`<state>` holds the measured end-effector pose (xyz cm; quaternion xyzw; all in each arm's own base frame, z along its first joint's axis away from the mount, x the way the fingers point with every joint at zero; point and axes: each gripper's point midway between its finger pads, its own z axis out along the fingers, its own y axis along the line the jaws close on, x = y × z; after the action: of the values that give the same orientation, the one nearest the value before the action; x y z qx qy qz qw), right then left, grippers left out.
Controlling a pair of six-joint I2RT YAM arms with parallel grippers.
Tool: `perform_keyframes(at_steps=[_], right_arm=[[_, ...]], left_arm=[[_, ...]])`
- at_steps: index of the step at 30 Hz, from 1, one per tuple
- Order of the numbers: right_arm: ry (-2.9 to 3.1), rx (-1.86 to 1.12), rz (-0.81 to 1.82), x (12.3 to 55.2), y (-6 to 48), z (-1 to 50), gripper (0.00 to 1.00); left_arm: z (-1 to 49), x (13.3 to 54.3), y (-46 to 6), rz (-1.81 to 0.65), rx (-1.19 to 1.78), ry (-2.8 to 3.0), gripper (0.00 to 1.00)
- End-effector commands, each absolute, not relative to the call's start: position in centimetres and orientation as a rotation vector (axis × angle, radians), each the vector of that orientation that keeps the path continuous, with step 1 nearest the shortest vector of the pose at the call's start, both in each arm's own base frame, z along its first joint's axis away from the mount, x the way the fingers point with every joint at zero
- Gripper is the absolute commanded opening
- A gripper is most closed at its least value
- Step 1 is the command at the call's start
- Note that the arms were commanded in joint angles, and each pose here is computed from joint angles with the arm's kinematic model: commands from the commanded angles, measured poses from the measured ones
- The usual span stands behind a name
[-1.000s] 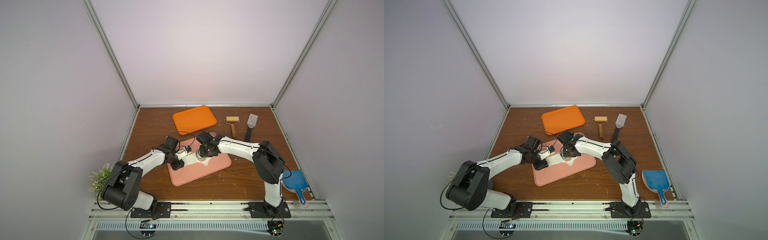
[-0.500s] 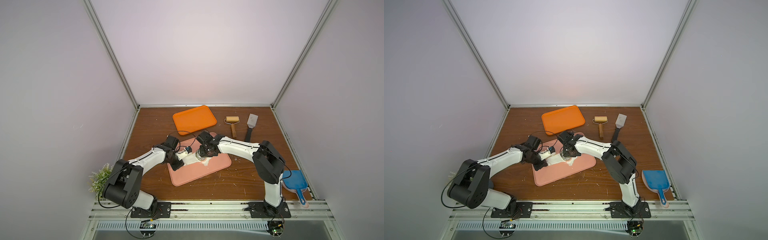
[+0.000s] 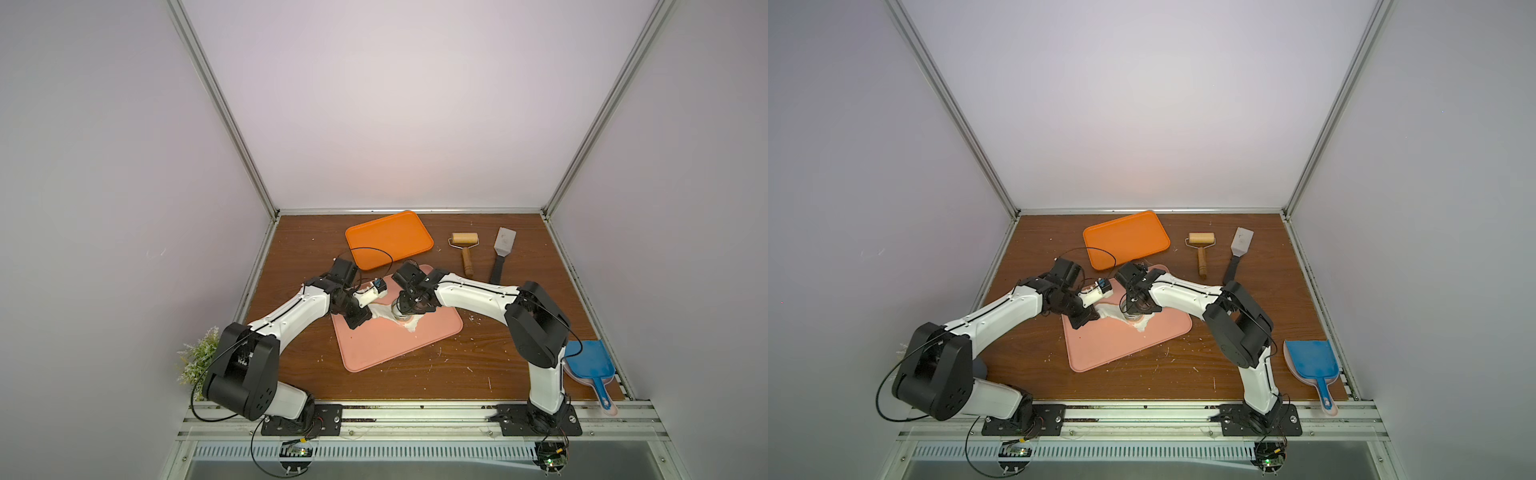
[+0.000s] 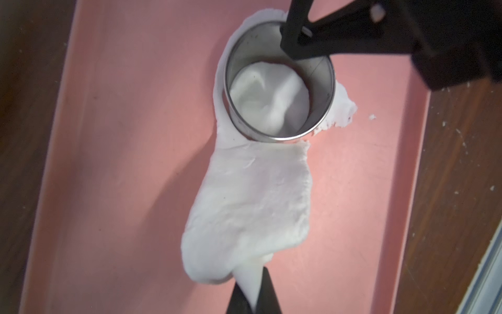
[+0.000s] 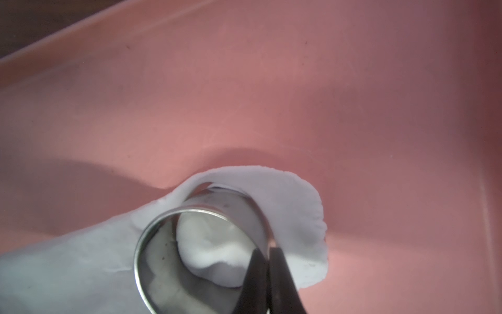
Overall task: Roll out the dumpling wrappers from the dough
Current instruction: Remove the dumpling wrapper from the work surface.
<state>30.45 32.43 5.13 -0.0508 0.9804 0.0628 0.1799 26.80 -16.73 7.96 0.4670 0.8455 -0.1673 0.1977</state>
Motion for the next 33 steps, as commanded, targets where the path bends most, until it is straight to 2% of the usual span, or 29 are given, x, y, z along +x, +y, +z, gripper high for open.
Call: perform_keyframes(at_steps=[1, 13, 21, 33], right_arm=[[2.869, -0.149, 0.018, 28.8, 30.1, 0.4, 0.00], [2.877, -0.140, 0.021, 28.5, 29.9, -0.2, 0.00], [2.872, -0.139, 0.034, 28.6, 30.1, 0.0, 0.00], [2.877, -0.138, 0.020, 28.8, 30.2, -0.2, 0.00]], left_arm=[[9.3, 26.7, -17.5, -0.521, 1.292, 2.360, 0.00], [12.6, 29.4, -18.4, -0.480, 1.256, 2.280, 0.00], [12.1, 30.1, -18.5, -0.477, 1.246, 2.303, 0.00], [14.9, 32.5, -19.1, -0.431, 1.207, 2.219, 0.00]])
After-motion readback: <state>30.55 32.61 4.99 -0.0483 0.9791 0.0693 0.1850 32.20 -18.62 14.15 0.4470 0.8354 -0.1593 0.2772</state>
